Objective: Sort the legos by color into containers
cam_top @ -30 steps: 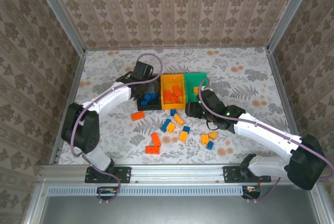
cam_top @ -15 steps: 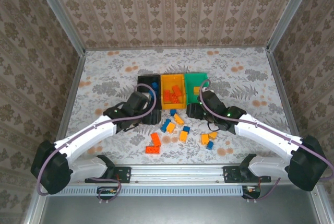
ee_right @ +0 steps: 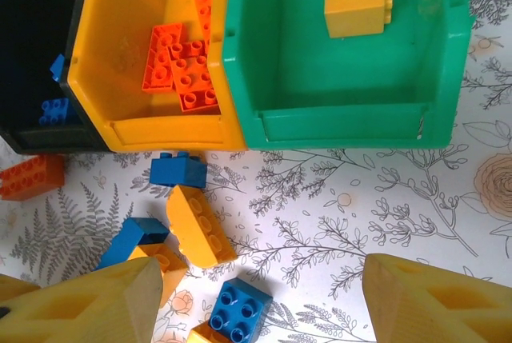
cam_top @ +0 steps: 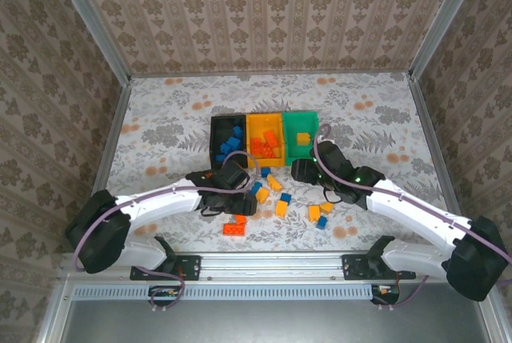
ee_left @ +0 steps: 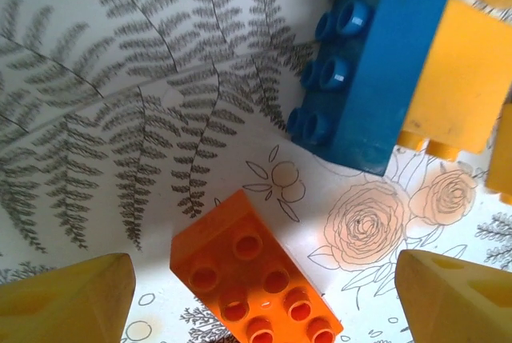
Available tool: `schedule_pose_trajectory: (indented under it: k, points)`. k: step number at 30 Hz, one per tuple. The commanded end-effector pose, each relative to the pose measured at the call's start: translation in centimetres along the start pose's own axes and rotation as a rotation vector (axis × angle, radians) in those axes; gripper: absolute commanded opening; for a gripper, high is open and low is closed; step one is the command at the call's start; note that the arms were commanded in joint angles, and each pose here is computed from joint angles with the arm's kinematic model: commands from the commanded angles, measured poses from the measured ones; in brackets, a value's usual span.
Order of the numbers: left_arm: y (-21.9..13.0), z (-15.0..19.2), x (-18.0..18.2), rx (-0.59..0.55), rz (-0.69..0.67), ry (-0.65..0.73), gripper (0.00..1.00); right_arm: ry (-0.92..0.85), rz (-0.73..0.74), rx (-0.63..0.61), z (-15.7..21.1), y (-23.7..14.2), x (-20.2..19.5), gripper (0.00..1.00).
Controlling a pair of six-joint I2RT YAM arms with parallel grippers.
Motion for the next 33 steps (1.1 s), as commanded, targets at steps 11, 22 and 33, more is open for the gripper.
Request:
schedule_pose_trajectory:
  k: [11, 22, 33]
  points:
    - [2.2, 1.6, -2.4, 0.1, -0.058, 0.081, 0.75, 0.033, 0.022, -0.022, 0.4, -1.1, -2.2, 0.69]
    - [2.4, 1.5, -0.6, 0.069, -0.2, 0.157, 0.33, 0.054, 0.017, -0.024, 0.7, -1.0, -2.7, 0.7]
    - [-4.7, -4.6, -2.4, -0.241, -0.146, 0.196, 0.17, 0.069, 0.014, -0.027, 0.6, -1.1, -2.7, 0.7]
Point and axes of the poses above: each hand's point on the last joint's axis, 136 mm out from that joint toward the fingers, its own y axis out along the fingers, its own x axis along the line the jaws close on, z = x × y, the point moved 1 cm from there along -y, back along the fingers, and after that the axes turned 14 degrees about -y, right-handed, at the moved point
